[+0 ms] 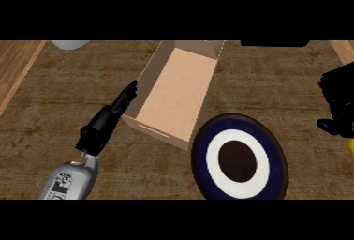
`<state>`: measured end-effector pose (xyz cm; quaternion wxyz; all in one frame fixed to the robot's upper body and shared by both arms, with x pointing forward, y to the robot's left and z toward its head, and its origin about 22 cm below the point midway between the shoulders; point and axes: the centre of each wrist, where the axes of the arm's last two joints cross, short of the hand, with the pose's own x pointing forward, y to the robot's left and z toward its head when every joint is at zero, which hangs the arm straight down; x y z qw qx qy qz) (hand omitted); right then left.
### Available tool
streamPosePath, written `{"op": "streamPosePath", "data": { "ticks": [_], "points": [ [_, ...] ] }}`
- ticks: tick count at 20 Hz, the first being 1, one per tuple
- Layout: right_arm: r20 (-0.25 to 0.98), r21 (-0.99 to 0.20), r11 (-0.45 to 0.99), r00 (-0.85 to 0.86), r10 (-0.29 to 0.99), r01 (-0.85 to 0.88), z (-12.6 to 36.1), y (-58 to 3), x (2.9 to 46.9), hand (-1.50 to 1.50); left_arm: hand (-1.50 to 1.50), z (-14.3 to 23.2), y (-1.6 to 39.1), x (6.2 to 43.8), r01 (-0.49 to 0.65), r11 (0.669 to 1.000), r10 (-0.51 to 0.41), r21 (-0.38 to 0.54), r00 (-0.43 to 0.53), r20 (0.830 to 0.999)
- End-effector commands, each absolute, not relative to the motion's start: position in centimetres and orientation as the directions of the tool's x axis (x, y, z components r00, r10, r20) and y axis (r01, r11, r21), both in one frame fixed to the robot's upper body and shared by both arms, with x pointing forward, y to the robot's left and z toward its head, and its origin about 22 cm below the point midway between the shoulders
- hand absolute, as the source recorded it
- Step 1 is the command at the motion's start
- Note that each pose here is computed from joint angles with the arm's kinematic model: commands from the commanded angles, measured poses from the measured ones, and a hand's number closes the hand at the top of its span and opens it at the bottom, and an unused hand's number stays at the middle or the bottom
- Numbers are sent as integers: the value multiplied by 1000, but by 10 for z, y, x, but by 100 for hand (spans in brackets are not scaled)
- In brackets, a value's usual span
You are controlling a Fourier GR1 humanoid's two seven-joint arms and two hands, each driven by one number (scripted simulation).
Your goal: Pick the sweet potato from the plate and place it in the cardboard box
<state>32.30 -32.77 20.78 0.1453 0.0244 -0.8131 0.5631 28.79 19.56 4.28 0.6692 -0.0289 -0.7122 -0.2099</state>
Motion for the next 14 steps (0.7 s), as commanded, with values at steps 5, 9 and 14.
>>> {"op": "streamPosePath", "data": {
  "ticks": [5, 9, 14],
  "points": [
    [356, -858, 393, -935, -8, -330, 234, -312, 364, 150, 0, 48, 208, 289, 319, 911, -242, 261, -101, 965],
    [366, -863, 381, -931, 16, -333, 248, -285, 380, 150, 0, 49, 187, 285, 323, 913, -230, 250, -101, 968],
    [414, -842, 385, -910, 12, -378, 236, -249, 402, 150, 0, 59, 198, 283, 324, 910, -236, 258, -107, 966]
  ]
}}
